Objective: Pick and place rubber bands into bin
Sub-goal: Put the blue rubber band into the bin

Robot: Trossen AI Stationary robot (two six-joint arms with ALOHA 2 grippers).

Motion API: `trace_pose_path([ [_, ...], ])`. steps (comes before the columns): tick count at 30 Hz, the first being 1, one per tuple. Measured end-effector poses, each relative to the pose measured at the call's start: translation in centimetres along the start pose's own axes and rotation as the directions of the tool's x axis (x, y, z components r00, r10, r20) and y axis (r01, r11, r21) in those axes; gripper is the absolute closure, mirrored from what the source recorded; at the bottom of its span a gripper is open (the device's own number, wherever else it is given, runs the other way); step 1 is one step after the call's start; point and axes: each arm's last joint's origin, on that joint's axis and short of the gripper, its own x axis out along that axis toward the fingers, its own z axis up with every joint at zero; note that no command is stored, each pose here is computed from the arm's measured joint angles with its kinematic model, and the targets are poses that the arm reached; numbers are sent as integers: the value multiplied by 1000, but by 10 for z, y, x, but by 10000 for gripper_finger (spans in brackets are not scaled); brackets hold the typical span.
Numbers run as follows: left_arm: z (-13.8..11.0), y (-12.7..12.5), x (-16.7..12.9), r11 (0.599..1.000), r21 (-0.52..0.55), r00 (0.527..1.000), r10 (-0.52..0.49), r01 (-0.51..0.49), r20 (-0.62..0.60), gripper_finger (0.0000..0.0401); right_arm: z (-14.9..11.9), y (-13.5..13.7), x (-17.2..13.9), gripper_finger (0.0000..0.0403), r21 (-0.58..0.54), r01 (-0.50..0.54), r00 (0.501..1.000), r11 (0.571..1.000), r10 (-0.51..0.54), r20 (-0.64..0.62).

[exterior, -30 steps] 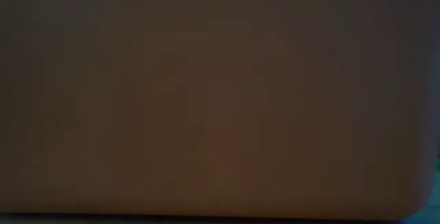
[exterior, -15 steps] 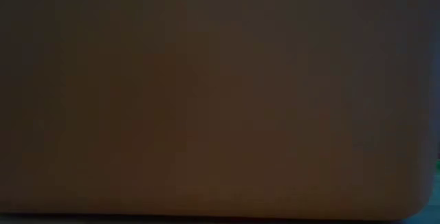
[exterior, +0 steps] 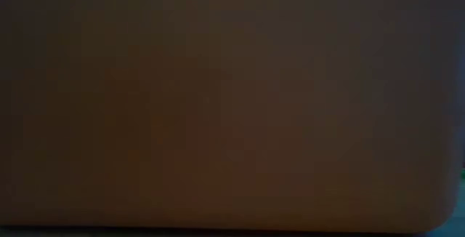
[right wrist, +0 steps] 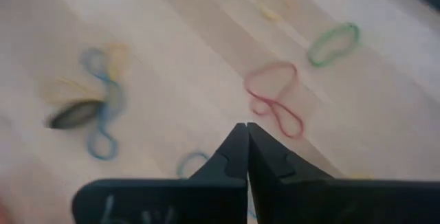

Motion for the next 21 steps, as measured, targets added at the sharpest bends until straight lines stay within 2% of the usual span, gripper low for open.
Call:
trace_pose_path([
  [4, 1, 3, -1, 999, 43, 1000, 6, -7, 15, 399, 2, -2, 29, 395, -7, 81, 981, 997, -81, -178],
  [11, 2, 5, -1, 996, 79, 999, -49, 48, 14, 400, -13, -16, 74, 341, 6, 144, 879, 990, -125, -460],
  [15, 2, 7, -1, 996, 71, 999, -50, 49, 13, 398, -20, -23, 90, 301, 18, 154, 839, 988, -121, -531],
  [21, 2, 8, -1, 997, 69, 999, -49, 48, 13, 400, -27, -24, 99, 251, 2, 163, 816, 987, -133, -562],
])
